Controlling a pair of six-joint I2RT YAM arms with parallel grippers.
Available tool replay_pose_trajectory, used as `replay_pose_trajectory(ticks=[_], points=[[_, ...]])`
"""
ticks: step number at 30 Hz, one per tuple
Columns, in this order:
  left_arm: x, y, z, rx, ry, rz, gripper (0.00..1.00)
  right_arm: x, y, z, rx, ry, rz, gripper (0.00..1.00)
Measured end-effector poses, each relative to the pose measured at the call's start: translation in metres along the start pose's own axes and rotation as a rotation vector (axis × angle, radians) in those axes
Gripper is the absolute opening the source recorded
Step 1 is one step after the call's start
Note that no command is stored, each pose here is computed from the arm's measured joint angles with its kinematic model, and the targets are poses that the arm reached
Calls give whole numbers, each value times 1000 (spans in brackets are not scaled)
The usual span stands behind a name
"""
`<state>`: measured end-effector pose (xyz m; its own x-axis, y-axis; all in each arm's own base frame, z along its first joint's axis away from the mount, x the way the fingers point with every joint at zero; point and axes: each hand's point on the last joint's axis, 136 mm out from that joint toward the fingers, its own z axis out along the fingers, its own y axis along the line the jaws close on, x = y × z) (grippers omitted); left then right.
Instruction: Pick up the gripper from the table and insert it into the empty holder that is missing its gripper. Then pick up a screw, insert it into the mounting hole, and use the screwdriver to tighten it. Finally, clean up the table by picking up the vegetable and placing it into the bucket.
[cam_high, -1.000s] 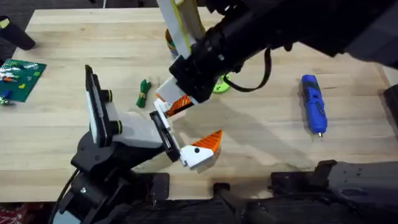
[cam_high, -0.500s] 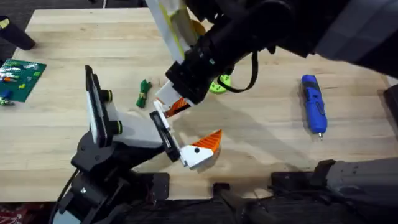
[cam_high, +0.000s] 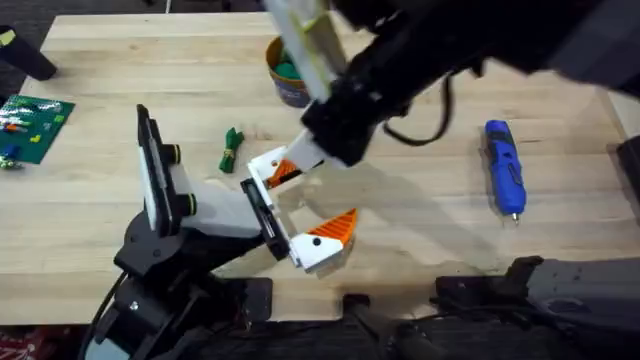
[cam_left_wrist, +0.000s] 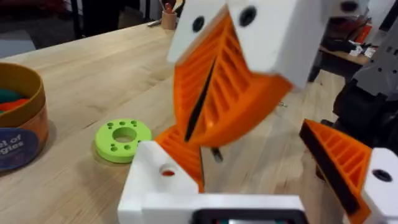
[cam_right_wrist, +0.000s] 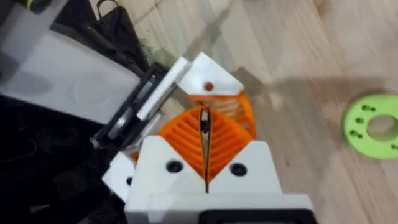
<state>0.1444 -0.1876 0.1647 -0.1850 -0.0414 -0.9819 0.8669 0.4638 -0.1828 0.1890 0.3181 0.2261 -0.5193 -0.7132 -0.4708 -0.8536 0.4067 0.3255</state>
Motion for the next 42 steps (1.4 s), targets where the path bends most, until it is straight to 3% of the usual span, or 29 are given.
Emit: replay_pose_trajectory(ticks=[9,10,11,16,42], points=[[0,0,0,0,0,0,985,37,-30,-28,82,76,124,10],[0,0,0,0,0,0,985,40,-35,-26,95,82,131,10],[0,0,0,0,0,0,985,47,-60,-5,139,86,146,10],[0,0,0,0,0,0,985,53,-71,15,142,118,156,10],[-1,6,0,-36,-5,-1,985,36,-66,29,144,69,145,10]])
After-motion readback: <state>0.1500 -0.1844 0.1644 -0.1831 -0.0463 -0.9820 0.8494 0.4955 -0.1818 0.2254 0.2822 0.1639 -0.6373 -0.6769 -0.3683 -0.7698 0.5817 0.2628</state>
